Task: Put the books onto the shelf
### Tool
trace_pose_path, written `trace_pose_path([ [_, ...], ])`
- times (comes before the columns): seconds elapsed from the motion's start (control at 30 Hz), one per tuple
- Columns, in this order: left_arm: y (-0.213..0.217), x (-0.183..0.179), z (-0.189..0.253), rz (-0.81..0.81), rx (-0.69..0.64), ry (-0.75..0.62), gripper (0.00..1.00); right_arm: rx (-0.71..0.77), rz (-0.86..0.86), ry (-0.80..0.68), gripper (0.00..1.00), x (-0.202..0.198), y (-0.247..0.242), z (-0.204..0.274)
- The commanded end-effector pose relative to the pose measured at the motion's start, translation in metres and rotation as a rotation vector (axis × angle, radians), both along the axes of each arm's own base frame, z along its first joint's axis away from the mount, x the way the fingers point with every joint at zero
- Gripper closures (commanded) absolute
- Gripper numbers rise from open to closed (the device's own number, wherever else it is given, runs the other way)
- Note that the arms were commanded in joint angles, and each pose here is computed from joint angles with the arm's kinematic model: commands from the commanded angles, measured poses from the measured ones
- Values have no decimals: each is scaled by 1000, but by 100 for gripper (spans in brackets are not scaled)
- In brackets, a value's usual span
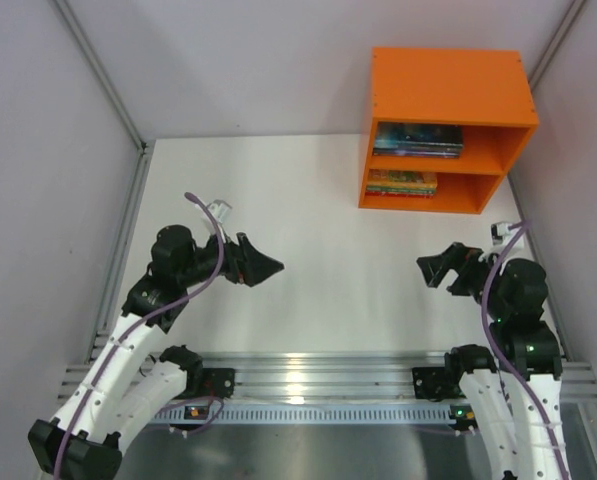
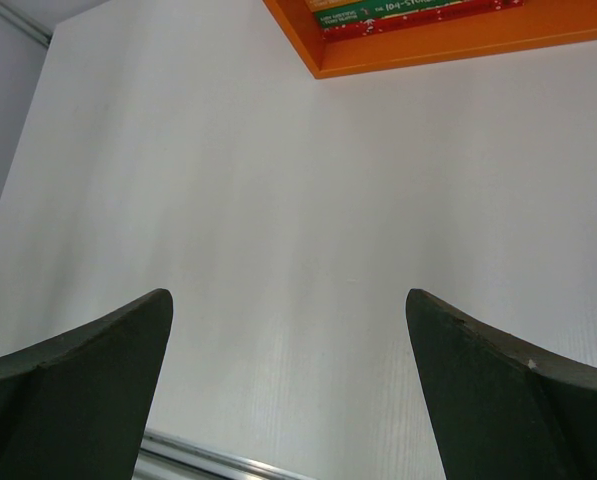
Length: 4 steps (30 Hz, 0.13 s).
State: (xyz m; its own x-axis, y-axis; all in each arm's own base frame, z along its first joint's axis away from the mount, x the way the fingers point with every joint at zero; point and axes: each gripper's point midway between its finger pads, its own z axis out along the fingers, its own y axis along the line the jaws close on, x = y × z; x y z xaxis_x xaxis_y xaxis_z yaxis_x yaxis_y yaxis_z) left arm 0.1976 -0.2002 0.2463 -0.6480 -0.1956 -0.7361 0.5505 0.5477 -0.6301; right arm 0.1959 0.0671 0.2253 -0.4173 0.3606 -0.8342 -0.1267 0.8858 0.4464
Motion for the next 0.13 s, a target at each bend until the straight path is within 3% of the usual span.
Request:
trace_pose_path([
  [0.0, 0, 0, 9, -6, 1, -47, 1, -15, -10, -31, 0, 1, -3, 8],
  [0.1, 0, -1, 9, -6, 2, -47, 1, -16, -18, -32, 0, 2, -4, 9],
])
